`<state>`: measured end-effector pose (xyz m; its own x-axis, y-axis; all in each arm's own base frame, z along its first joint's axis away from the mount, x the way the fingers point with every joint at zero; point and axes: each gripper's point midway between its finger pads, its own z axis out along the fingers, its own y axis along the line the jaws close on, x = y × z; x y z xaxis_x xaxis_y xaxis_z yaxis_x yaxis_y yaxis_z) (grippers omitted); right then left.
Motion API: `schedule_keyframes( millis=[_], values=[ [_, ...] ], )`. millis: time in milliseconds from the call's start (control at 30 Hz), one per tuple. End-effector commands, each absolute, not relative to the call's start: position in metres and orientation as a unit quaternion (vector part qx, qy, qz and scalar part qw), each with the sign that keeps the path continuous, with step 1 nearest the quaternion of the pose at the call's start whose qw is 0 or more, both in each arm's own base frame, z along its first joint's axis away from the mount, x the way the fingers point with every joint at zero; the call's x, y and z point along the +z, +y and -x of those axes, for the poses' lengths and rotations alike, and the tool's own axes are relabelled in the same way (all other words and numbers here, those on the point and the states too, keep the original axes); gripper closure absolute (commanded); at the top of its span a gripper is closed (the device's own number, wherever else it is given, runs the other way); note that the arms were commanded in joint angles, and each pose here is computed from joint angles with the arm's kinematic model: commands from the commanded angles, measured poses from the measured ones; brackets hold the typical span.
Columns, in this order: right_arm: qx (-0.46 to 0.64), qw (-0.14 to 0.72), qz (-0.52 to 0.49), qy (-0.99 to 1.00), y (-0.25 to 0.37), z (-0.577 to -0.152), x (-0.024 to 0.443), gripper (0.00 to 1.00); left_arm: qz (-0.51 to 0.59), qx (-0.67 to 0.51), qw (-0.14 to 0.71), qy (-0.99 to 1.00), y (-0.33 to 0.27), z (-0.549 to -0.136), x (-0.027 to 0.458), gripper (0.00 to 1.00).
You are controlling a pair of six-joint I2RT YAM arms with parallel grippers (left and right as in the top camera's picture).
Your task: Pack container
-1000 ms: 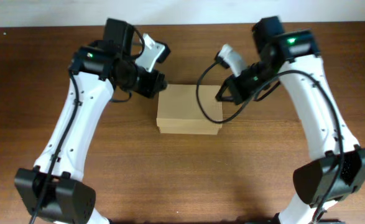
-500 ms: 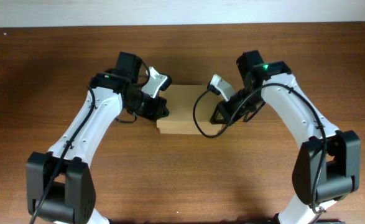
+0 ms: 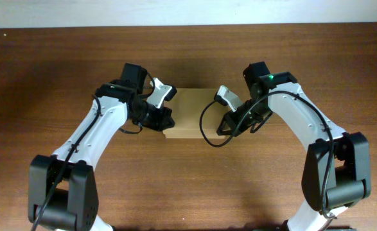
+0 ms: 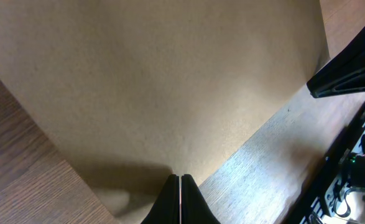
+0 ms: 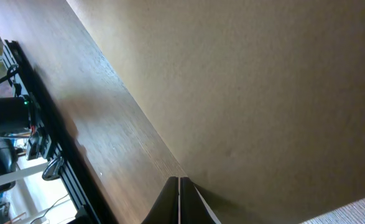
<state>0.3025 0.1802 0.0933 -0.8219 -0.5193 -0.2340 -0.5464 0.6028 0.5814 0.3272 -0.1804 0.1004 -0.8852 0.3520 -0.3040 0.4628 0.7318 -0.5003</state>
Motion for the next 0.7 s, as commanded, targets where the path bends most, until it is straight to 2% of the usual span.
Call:
schedule_keyframes(
  millis=[0, 167, 333, 500, 667],
  values=[
    [0.328, 0.019, 0.291, 0.899, 0.18, -0.301, 0.095, 0.96, -0.208, -0.307, 0.09, 0.924, -0.183, -0.32, 0.104, 0.98],
    [0.33, 0.025, 0.284, 0.9, 0.181, -0.303, 0.115, 0.96, -0.222, -0.315, 0.138, 0.912, -0.185, -0.321, 0.139, 0.98],
    [0.325, 0.092, 0.306, 0.89, 0.182, -0.308, 0.166, 0.96, -0.241, -0.284, 0.232, 0.899, -0.173, -0.311, 0.201, 0.98],
    [0.317, 0.157, 0.319, 0.879, 0.178, -0.291, 0.217, 0.96, -0.257, -0.279, 0.303, 0.874, -0.163, -0.275, 0.26, 0.98],
    [0.301, 0.169, 0.308, 0.886, 0.164, -0.253, 0.249, 0.96, -0.267, -0.277, 0.353, 0.853, -0.154, -0.235, 0.298, 0.98]
  ],
)
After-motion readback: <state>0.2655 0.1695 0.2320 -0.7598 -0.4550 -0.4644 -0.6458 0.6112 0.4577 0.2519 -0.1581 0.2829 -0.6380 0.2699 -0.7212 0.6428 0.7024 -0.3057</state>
